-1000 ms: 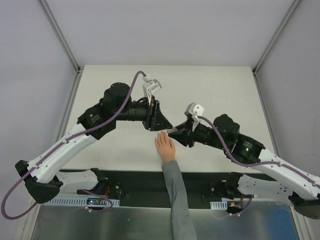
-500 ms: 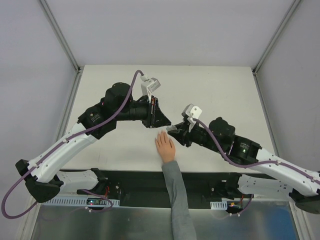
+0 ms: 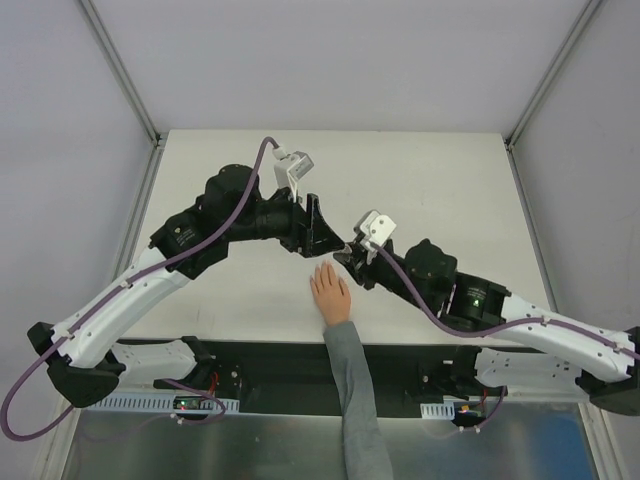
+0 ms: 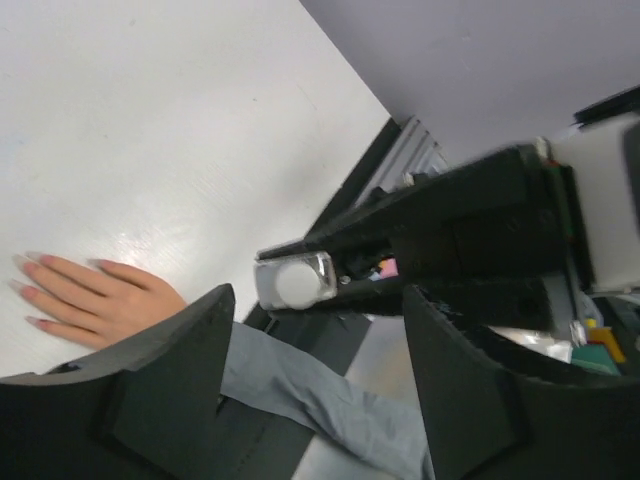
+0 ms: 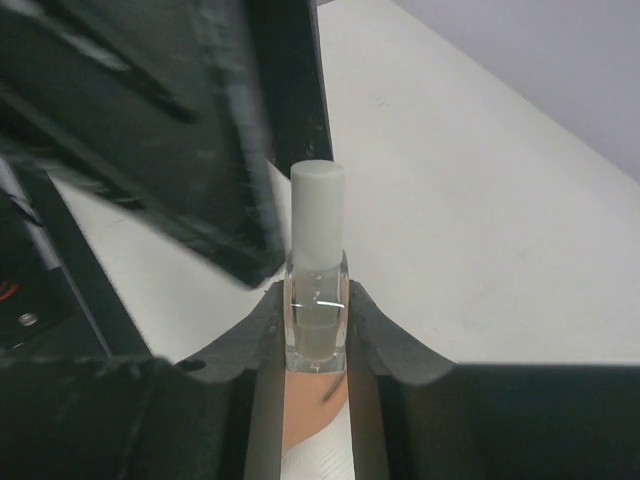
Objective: Paint the nails
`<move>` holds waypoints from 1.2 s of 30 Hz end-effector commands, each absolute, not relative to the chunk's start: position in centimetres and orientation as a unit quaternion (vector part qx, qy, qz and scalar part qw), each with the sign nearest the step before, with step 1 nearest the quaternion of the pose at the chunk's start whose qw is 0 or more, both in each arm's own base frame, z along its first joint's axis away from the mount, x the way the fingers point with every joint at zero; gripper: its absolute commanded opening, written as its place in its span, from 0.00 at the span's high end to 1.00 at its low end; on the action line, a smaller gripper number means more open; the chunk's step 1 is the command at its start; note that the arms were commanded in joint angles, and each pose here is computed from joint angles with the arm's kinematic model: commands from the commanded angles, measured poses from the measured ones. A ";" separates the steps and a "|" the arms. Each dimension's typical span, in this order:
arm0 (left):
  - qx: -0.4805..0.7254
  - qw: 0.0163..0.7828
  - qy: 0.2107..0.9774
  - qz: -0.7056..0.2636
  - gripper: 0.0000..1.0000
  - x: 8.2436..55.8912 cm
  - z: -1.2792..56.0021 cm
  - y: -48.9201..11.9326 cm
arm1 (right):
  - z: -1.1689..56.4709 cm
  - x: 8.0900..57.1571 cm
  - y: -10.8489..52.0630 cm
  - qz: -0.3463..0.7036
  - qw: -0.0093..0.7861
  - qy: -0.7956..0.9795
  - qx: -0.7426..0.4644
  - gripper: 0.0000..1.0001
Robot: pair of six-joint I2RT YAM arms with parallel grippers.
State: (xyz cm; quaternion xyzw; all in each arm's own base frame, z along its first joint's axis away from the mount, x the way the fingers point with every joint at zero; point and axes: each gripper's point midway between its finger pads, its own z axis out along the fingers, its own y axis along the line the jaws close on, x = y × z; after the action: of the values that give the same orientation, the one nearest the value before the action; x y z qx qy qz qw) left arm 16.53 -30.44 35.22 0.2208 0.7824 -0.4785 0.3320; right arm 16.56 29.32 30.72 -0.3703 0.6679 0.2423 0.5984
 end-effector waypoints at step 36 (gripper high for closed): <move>0.348 0.347 0.534 -0.688 0.67 10.4 43.6 -30.2 | 39.3 10.6 30.2 0.612 0.458 0.519 -0.383 1.00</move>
State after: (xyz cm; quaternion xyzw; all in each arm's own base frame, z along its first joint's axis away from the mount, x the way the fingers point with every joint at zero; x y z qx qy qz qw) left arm 11.12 -30.45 42.21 0.3242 0.5629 -0.6787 0.3426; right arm 10.23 30.48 36.62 -0.3907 0.5555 0.6057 0.4147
